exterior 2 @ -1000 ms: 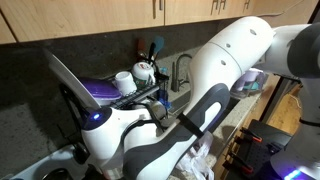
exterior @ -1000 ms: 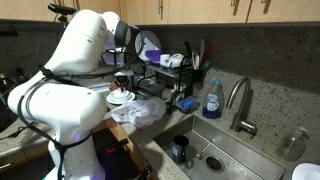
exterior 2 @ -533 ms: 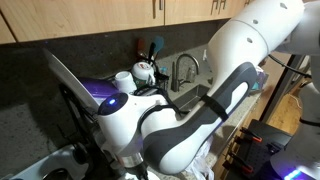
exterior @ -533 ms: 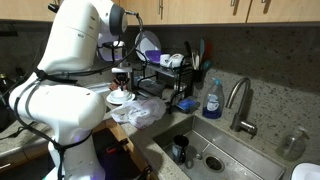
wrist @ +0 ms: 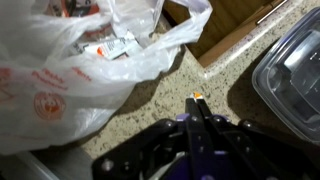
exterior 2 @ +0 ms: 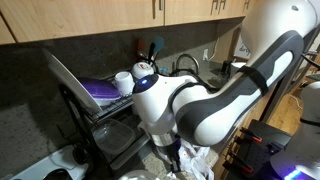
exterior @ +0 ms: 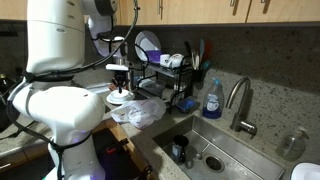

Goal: Take the objects from the white bowl one at a time and put them in the plastic bag

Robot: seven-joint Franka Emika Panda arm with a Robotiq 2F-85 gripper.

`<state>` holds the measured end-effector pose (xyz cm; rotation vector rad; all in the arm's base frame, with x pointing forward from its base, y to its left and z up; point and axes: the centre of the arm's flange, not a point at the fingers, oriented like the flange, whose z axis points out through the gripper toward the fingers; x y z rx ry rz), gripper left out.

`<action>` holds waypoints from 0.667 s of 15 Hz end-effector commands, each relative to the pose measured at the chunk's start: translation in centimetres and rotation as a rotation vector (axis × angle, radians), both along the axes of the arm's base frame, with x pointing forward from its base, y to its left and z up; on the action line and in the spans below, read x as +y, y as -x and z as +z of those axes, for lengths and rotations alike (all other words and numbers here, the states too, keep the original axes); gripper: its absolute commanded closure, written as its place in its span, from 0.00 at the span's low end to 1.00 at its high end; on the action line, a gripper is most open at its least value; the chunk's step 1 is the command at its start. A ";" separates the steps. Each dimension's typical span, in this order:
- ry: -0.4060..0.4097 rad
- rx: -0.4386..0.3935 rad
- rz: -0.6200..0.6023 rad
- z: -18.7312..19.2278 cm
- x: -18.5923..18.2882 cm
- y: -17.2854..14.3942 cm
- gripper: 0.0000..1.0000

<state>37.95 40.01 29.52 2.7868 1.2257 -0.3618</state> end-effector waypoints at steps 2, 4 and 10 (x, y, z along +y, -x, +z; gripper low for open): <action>0.045 0.066 -0.205 0.3 -6.5 3.3 0.96; 0.060 0.103 -0.287 -0.4 -8.6 4.2 0.96; 0.085 0.178 -0.489 -2.4 -13.3 7.0 0.95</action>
